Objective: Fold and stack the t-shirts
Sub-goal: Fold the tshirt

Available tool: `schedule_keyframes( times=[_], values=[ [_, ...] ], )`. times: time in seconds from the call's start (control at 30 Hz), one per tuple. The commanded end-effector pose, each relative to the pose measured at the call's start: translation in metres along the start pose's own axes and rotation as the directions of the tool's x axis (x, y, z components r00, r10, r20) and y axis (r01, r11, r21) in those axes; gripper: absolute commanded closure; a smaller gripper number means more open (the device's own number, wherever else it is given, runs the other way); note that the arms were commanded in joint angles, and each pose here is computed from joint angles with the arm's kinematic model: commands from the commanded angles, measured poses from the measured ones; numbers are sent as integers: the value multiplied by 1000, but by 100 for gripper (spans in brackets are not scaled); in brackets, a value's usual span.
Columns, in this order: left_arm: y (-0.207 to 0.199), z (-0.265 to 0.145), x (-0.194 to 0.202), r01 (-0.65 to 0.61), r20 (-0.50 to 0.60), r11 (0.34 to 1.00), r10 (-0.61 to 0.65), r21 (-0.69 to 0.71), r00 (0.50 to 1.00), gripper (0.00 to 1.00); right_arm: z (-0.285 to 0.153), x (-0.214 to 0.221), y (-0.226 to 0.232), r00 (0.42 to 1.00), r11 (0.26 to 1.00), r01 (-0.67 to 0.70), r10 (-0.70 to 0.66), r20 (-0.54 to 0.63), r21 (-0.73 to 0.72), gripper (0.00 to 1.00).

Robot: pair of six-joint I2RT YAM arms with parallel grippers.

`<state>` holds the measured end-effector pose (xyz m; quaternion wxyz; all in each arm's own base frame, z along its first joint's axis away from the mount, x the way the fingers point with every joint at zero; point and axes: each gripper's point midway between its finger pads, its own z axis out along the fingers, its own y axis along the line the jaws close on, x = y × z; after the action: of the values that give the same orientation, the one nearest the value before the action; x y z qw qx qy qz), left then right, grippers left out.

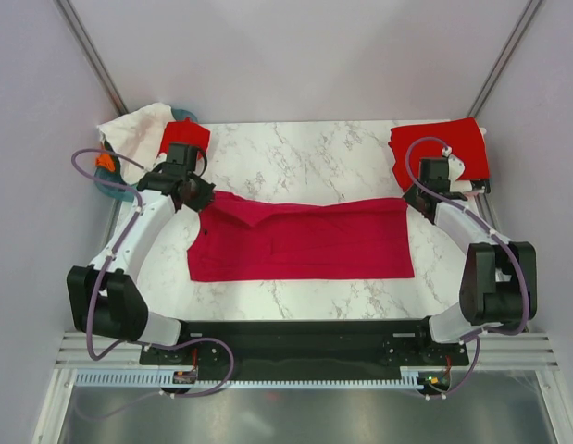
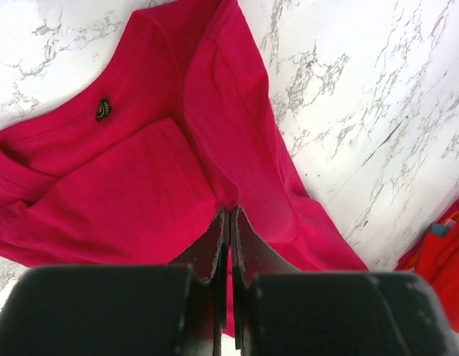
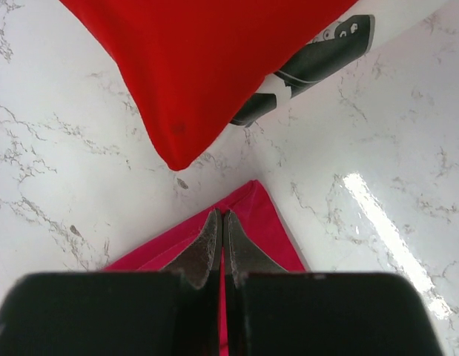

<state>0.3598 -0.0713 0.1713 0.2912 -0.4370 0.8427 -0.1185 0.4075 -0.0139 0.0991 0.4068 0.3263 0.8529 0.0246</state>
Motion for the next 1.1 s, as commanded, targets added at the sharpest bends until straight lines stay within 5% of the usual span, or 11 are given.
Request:
schedule_keyframes(
  times=[0.0, 1.07],
  values=[
    [1, -12, -3, 45, 36, 999, -46, 17, 998, 98, -13, -17, 6, 997, 999, -25, 27, 67, -34, 100],
    [35, -31, 49, 55, -53, 997, -52, 45, 997, 98, -17, 11, -43, 993, 994, -97, 94, 69, 45, 100]
  ],
)
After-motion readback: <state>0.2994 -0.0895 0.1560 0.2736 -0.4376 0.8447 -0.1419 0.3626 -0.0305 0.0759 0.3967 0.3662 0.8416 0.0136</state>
